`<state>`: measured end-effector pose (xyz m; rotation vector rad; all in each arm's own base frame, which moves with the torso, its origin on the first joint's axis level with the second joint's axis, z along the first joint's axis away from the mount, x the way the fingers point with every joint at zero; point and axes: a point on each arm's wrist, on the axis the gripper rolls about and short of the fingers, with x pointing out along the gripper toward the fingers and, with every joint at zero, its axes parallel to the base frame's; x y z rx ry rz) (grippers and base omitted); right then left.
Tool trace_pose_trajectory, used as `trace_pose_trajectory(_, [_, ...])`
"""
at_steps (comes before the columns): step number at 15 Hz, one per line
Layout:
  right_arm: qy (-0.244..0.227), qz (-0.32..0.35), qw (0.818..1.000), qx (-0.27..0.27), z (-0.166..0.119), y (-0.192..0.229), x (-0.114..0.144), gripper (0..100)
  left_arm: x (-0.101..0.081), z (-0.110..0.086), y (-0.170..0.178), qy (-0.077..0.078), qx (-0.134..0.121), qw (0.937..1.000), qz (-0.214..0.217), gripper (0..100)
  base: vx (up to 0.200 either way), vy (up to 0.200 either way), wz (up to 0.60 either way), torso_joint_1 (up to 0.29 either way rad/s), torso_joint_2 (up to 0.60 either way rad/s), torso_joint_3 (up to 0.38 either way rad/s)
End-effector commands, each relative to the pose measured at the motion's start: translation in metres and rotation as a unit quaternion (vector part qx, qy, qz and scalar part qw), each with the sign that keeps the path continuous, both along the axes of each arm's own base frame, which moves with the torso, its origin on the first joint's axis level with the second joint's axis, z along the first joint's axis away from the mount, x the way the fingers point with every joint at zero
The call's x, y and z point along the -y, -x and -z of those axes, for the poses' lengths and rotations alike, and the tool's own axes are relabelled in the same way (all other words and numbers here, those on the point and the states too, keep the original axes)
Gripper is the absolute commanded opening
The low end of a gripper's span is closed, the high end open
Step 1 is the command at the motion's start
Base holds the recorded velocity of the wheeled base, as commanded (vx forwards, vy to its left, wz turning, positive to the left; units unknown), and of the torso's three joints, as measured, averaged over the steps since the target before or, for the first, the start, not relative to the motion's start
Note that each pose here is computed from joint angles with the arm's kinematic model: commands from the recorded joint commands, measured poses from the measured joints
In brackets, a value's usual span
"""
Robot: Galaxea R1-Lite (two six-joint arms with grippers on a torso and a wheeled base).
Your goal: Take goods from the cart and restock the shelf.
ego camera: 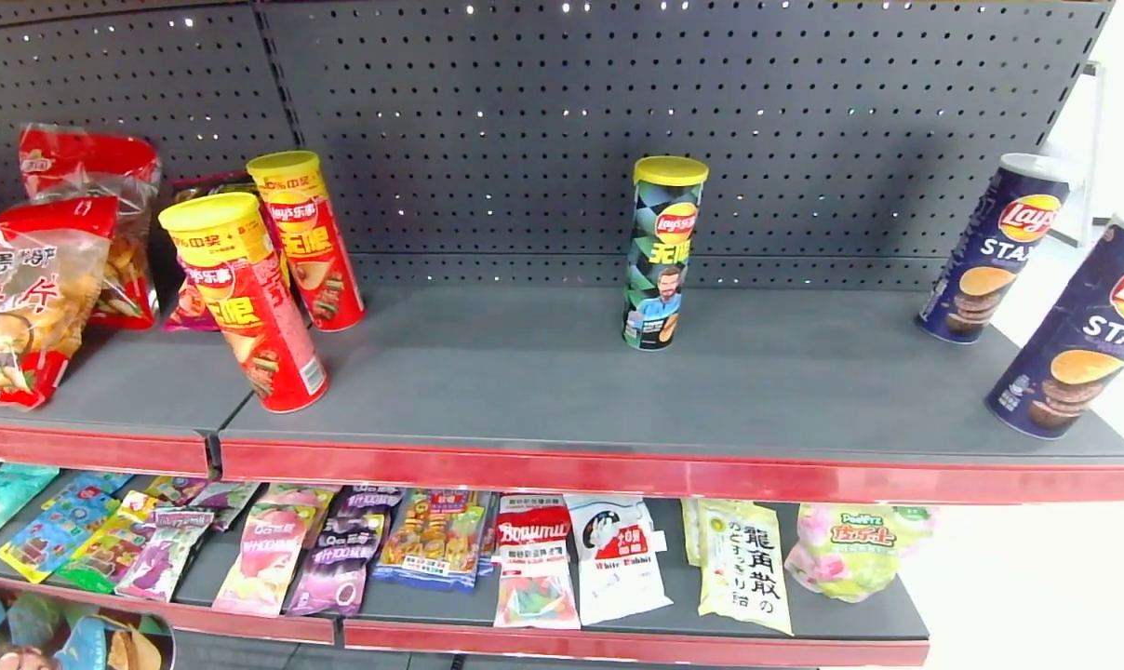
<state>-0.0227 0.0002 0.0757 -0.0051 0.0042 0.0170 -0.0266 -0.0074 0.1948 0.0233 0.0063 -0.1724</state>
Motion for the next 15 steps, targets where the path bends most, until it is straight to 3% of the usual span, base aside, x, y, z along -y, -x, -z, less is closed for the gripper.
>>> trace_pose_trajectory(1, [0.001, -0.001, 1.0, -0.001, 0.0, 0.0, 0.0, 100, 0.0, 0.013, 0.005, 0.001, -0.007, 1.0, 0.003, 0, 0.0, 0.0, 0.0, 0.0, 0.0, 0.0])
trace_pose_trajectory(2, [0.004, -0.005, 1.0, 0.001, -0.001, 0.0, 0.0, 100, 0.0, 0.018, 0.004, 0.003, -0.014, 0.9999, 0.002, 0, 0.0, 0.0, 0.0, 0.0, 0.0, 0.0])
trace_pose_trajectory(3, [0.003, -0.037, 0.999, 0.03, -0.034, 0.003, -0.001, 100, 0.0, 0.019, 0.004, 0.003, -0.014, 0.9999, 0.004, 0, 0.0, 0.0, 0.0, 0.0, 0.0, 0.0])
trace_pose_trajectory(4, [-0.016, -0.046, 0.999, 0.016, -0.093, -0.011, -0.001, 100, 0.0, 0.02, 0.002, 0.002, -0.019, 0.9998, 0.007, 0, 0.0, 0.0, 0.0, 0.0, 0.0, 0.0])
trace_pose_trajectory(5, [-0.033, -0.067, 0.997, 0.018, -0.125, -0.021, -0.002, 100, 0.0, 0.019, 0.0, 0.003, -0.025, 0.9997, 0.008, 0, 0.0, 0.0, 0.0, 0.0, 0.0, 0.0])
trace_pose_trajectory(6, [-0.003, -0.134, 0.991, 0.006, -0.139, -0.033, -0.005, 100, 0.0, 0.019, -0.003, 0.004, -0.034, 0.9994, 0.011, 0, 0.0, 0.0, 0.0, 0.0, 0.0, 0.0])
trace_pose_trajectory(7, [0.042, -0.204, 0.978, -0.012, -0.15, -0.053, -0.01, 100, -0.001, 0.02, -0.005, 0.004, -0.042, 0.9991, 0.005, 0, 0.0, 0.0, 0.0, 0.0, 0.0, 0.0])
trace_pose_trajectory(8, [0.052, -0.22, 0.974, -0.019, -0.162, -0.066, -0.013, 100, -0.001, 0.019, -0.005, 0.003, -0.041, 0.9991, 0.002, 0, 0.0, 0.0, 0.0, 0.0, 0.0, 0.0])
trace_pose_trajectory(9, [0.046, -0.246, 0.968, -0.032, -0.177, -0.087, -0.02, 100, -0.001, 0.018, -0.005, 0.003, -0.039, 0.9992, 0.008, 0, 0.0, 0.0, 0.0, 0.0, 0.0, 0.0])
trace_pose_trajectory(10, [0.041, -0.306, 0.949, -0.056, -0.19, -0.114, -0.037, 100, -0.001, 0.018, -0.008, 0.006, -0.047, 0.9985, 0.025, 0, 0.0, 0.0, 0.0, 0.0, 0.0, 0.0])
trace_pose_trajectory(15, [-0.001, -0.426, 0.902, -0.065, -0.184, -0.2, -0.094, 100, -0.001, 0.012, -0.012, 0.005, -0.05, 0.9984, 0.026, 0, 0.0, 0.0, 0.0, 0.0, 0.0, 0.0])
